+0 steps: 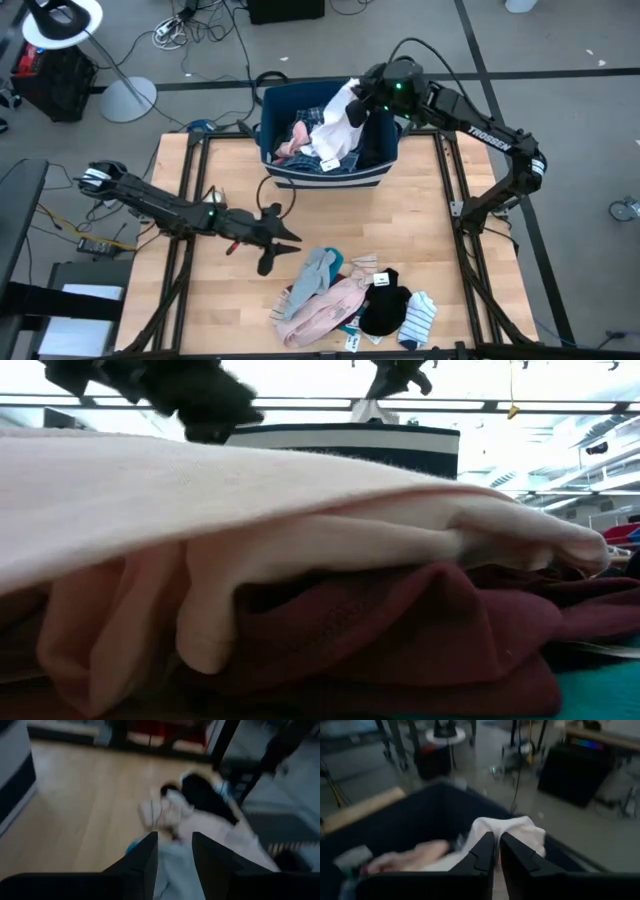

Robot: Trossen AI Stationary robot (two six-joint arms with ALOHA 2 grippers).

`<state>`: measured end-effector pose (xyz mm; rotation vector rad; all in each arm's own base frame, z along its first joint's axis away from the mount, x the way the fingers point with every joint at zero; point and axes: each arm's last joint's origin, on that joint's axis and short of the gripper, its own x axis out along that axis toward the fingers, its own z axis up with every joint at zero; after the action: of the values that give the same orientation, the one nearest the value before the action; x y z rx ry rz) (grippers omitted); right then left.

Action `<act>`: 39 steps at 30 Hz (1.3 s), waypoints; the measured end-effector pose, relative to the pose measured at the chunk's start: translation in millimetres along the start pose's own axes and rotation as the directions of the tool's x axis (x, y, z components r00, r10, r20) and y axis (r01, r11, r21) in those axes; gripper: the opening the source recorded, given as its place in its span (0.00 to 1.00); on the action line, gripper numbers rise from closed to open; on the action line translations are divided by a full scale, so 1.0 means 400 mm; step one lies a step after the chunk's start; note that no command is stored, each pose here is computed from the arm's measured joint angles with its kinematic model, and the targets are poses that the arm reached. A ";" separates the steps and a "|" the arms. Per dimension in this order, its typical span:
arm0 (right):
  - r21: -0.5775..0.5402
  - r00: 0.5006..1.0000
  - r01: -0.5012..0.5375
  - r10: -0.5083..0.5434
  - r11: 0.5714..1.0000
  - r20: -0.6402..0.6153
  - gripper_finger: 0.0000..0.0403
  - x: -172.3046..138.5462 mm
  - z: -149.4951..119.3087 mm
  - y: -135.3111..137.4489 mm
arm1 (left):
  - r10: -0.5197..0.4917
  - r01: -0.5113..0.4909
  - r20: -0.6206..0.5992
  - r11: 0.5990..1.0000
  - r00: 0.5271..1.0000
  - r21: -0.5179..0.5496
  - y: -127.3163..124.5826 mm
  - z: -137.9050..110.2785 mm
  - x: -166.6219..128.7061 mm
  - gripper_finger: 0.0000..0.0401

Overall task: Sort clothes
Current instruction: Put the white boxer into the blue laundry organizer, then put the gray shorts into the blue laundry organizer

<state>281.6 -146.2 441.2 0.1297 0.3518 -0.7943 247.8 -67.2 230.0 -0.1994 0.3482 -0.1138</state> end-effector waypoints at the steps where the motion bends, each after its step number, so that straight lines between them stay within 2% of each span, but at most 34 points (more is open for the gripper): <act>1: -0.001 0.999 -0.002 0.002 1.000 -0.033 0.09 0.000 -0.008 -0.001 | -0.011 0.012 0.042 1.000 0.999 -0.009 -0.003 0.010 0.002 0.32; 4: -0.001 0.989 -0.011 0.010 1.000 -0.148 0.16 -0.002 -0.036 -0.003 | -0.044 0.051 0.135 0.998 0.990 -0.046 -0.010 0.030 0.007 0.32; 6: -0.002 0.971 -0.024 0.023 1.000 -0.236 0.21 -0.007 -0.058 -0.004 | -0.095 0.101 0.137 0.994 0.986 -0.034 -0.014 0.032 0.008 0.32; 9: -0.024 0.934 -0.018 0.008 1.000 -0.356 0.29 -0.017 -0.087 -0.008 | -0.134 0.139 0.088 0.989 0.987 -0.048 -0.014 0.023 0.009 0.32; 12: -0.051 0.892 -0.024 -0.002 0.998 -0.453 0.36 -0.044 -0.111 -0.005 | -0.110 0.110 0.002 0.992 0.994 -0.067 -0.020 0.010 0.010 0.32; 15: -0.065 0.854 -0.077 0.032 0.995 -0.520 0.40 -0.084 -0.126 0.011 | -0.050 0.046 -0.099 0.998 0.994 -0.041 -0.047 0.024 0.010 0.32; 20: -0.048 0.852 -0.145 0.100 0.988 -0.514 0.43 -0.178 -0.127 0.048 | 0.084 -0.080 -0.226 0.996 0.971 0.027 -0.078 0.059 0.012 0.32; 23: -0.015 0.859 -0.204 0.172 0.979 -0.483 0.43 -0.242 -0.125 0.074 | 0.084 -0.088 -0.251 0.996 0.964 -0.004 -0.093 0.070 0.033 0.32; 31: -0.007 0.889 -0.250 0.226 0.968 -0.398 0.43 -0.392 -0.144 0.132 | 0.106 -0.151 -0.367 0.984 0.924 -0.095 -0.104 0.020 0.138 0.32; 39: 0.003 0.875 -0.318 0.294 0.948 -0.384 0.42 -0.472 -0.183 0.208 | 0.147 -0.215 -0.453 0.971 0.879 -0.102 -0.103 -0.032 0.250 0.32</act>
<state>200.3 56.9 438.8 0.2784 0.7053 -0.4374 333.6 -124.0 194.3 -0.2887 0.8321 0.0569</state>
